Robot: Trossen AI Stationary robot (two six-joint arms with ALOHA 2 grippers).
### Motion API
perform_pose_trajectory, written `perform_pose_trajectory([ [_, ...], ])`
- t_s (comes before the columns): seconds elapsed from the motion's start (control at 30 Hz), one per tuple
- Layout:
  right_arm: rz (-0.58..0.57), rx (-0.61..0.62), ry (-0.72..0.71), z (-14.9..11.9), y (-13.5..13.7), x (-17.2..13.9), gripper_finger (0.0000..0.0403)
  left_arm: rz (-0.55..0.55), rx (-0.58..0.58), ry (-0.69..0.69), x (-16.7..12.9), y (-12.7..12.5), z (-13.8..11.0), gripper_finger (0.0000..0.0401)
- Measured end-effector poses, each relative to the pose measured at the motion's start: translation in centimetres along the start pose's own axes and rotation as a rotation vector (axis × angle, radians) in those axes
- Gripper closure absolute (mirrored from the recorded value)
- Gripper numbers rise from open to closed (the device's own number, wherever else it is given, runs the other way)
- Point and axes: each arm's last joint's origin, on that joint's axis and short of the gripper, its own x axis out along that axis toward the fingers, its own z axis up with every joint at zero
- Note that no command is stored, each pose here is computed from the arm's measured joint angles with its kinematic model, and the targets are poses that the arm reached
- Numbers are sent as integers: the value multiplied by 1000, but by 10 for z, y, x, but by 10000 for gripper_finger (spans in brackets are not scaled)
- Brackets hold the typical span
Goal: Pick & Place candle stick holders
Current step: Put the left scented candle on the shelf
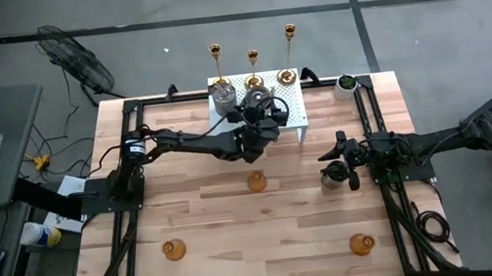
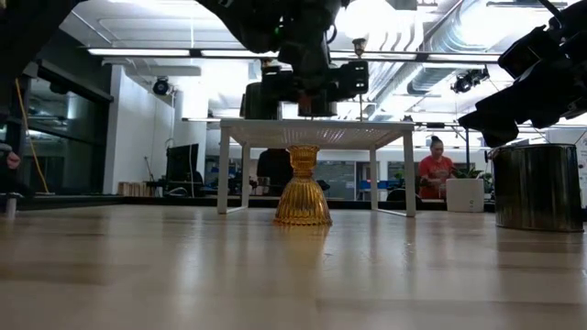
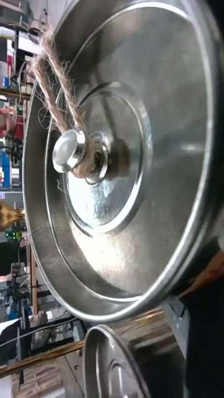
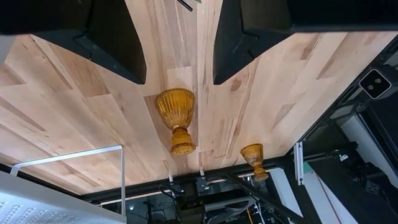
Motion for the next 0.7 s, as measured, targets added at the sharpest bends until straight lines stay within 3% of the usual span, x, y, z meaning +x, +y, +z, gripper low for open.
perform_pose_trajectory([
  [0.7,0,0,0,0,0,0,224,18,-13,1,3,2,-1,48],
])
